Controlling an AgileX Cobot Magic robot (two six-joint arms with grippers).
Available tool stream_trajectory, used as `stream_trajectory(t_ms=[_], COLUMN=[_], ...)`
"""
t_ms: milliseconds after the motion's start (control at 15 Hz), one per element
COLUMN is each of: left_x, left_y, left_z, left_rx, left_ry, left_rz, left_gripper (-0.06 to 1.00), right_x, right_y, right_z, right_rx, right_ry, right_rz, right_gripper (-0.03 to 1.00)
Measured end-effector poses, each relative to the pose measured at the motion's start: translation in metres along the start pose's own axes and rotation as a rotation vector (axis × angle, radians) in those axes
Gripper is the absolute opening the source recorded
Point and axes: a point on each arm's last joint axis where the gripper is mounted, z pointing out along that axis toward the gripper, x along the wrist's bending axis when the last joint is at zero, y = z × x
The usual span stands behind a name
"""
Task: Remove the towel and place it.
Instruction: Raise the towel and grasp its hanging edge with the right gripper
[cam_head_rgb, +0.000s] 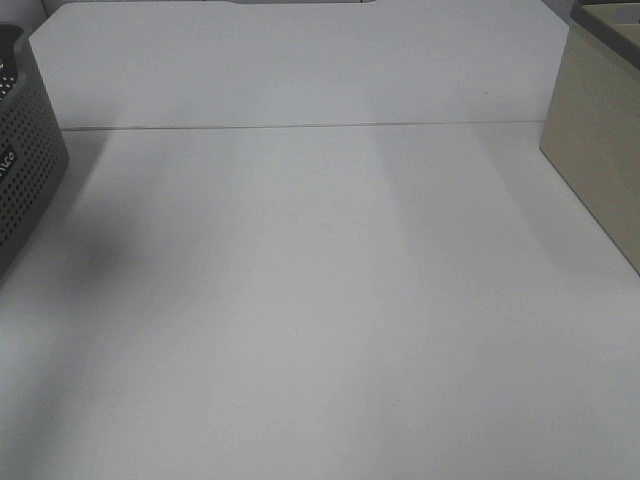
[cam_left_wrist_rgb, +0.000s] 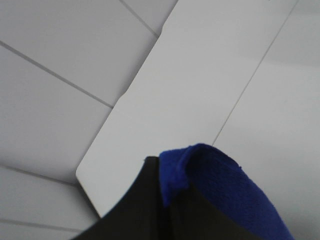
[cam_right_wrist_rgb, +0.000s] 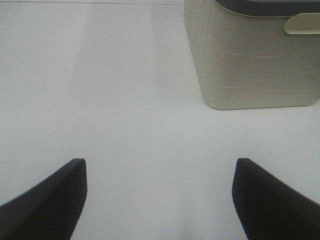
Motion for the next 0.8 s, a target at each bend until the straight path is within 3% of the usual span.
stream_trajectory(t_ms=[133,267,467,533,667,733,800], left_x=[-0.021,-0.035,-0.046,-0.051,-0.059,-0.064,-0.067], left_y=[0.019,0.027,0.037,0.042,0.048,0.054,0.058], left_z=[0.001,0.001,0.001,0.001,0.003,0.011,0.015], left_rx=[-0.044,-0.046,-0.085,-0.105,-0.133,-0.154,-0.172], left_ry=[-0.088,-0.152,-0.194,-0.21,-0.239,-0.251,-0.252], left_rz=[0.116,0.22,0.275,0.291,0.312,0.325,0.332], left_gripper=[0.0,0.0,0.0,0.0,0.0,0.0,0.0], right_x=[0.001,0.009,0.032,0.035,0.046,0.053,0.054], right_y=[0.001,0.016,0.053,0.059,0.081,0.096,0.101], right_z=[0.0,0.003,0.022,0.026,0.04,0.054,0.063], right_rx=[-0.001,-0.029,-0.128,-0.134,-0.208,-0.249,-0.26], right_ry=[0.014,0.105,0.39,0.428,0.594,0.707,0.736], right_rz=[0.002,-0.035,-0.084,-0.09,-0.129,-0.11,-0.125], right_gripper=[0.78,0.77,0.76,0.76,0.76,0.75,0.75])
